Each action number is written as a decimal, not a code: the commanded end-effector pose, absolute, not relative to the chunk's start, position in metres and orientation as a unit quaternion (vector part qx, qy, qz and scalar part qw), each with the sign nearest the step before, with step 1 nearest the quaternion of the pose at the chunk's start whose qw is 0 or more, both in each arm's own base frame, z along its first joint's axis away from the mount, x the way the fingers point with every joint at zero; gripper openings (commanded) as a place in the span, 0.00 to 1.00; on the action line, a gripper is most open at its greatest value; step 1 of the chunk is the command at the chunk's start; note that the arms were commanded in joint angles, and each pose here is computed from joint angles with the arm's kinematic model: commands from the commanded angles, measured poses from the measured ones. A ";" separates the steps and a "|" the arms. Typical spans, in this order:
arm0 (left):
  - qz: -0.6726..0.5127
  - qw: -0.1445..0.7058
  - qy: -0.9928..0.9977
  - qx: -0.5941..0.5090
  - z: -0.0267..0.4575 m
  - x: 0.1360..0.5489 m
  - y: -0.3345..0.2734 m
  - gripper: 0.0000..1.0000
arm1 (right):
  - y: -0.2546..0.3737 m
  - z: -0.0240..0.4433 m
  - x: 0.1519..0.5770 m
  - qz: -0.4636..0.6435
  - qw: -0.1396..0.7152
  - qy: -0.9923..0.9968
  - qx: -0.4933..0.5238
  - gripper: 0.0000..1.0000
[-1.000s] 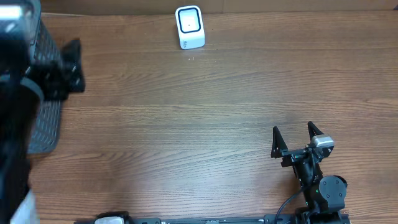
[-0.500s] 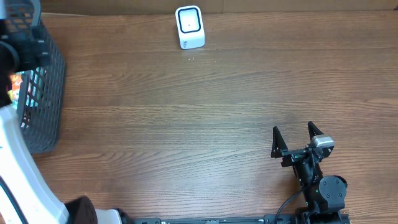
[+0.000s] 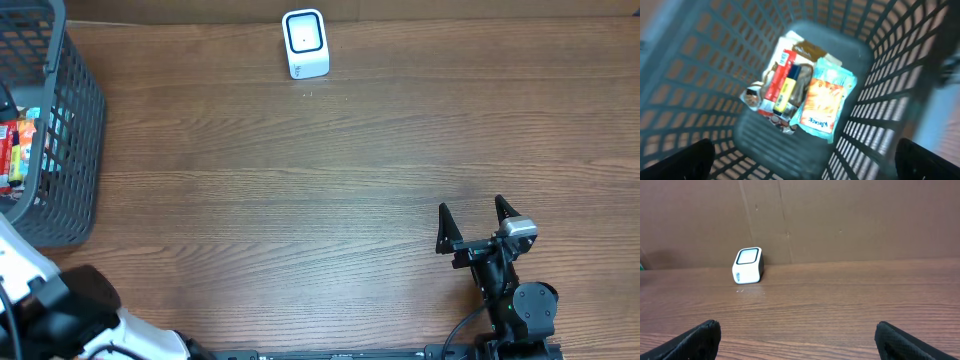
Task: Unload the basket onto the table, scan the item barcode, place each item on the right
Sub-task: 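Reach the left gripper into the grey basket and grasp a green wipes pack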
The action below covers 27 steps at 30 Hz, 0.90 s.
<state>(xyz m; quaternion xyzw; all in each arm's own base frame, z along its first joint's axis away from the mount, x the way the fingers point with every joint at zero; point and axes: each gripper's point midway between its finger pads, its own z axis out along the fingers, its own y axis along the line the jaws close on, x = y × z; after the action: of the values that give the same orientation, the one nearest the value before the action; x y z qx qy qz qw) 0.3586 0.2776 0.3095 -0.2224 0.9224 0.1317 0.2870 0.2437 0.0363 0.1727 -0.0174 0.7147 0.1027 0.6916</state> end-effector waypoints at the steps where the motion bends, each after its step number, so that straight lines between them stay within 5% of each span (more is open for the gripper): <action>1: 0.087 0.284 0.939 -0.175 0.287 0.377 0.277 1.00 | 0.034 0.171 0.244 0.098 0.694 0.713 -0.014 1.00; 27: -0.055 0.129 0.981 -0.132 0.100 0.409 0.278 1.00 | 0.034 0.171 0.244 0.098 0.694 0.714 -0.014 1.00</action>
<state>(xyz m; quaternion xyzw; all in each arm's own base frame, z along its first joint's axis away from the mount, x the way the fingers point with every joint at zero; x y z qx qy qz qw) 0.4025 0.2835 0.1094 -0.1433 0.9803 -0.0386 0.1301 0.2437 0.0363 0.1728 -0.0174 0.7146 0.1027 0.6918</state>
